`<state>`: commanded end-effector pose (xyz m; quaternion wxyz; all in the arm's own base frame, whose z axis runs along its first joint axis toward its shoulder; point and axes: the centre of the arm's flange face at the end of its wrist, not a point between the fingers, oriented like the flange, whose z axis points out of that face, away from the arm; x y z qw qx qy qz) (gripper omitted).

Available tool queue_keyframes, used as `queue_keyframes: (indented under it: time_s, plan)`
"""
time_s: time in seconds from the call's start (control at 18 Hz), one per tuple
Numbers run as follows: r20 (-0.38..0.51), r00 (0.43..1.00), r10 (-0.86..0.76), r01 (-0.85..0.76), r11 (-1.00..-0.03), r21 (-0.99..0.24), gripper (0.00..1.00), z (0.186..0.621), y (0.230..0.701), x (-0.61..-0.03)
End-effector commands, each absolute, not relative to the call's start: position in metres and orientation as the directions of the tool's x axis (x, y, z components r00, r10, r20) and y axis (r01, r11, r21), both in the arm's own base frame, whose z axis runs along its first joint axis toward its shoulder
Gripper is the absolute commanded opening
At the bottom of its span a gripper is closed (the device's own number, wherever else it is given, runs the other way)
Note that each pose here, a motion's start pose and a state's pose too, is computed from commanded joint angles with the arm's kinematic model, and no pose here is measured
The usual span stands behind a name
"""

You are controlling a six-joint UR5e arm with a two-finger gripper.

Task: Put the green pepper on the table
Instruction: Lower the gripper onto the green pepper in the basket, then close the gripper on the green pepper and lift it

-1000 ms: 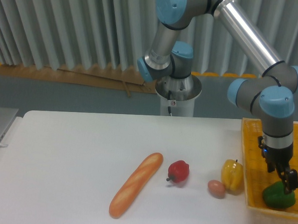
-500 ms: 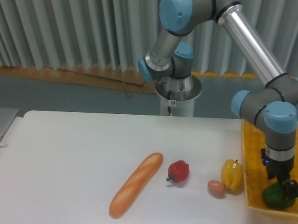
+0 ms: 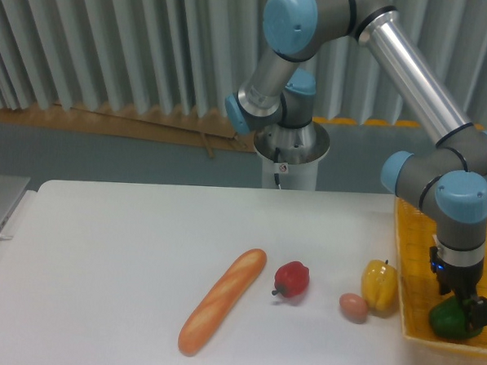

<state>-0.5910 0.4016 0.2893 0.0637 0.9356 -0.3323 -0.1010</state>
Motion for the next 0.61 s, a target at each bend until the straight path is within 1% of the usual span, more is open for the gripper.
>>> queue_keyframes:
  time_s: [0.11,0.17,0.28,0.39,0.61]
  plan:
    - [-0.147,0.759,-0.635,-0.609,-0.771,0.186,0.99,0.2893,0.4016,-0.5910]
    - [-0.147,0.760,-0.633,-0.607,-0.772,0.188,0.93,0.2893,0.4014,-0.5910]
    - [-0.146,0.762,-0.631,-0.606,-0.774,0.185,0.77,0.2885,0.4014,-0.5906]
    - [-0.143,0.763,-0.630,-0.605,-0.775,0.184,0.65,0.2876,0.4012,-0.5902]
    - [-0.143,0.765,-0.628,-0.603,-0.776,0.183,0.60,0.2876,0.4015,-0.5883]
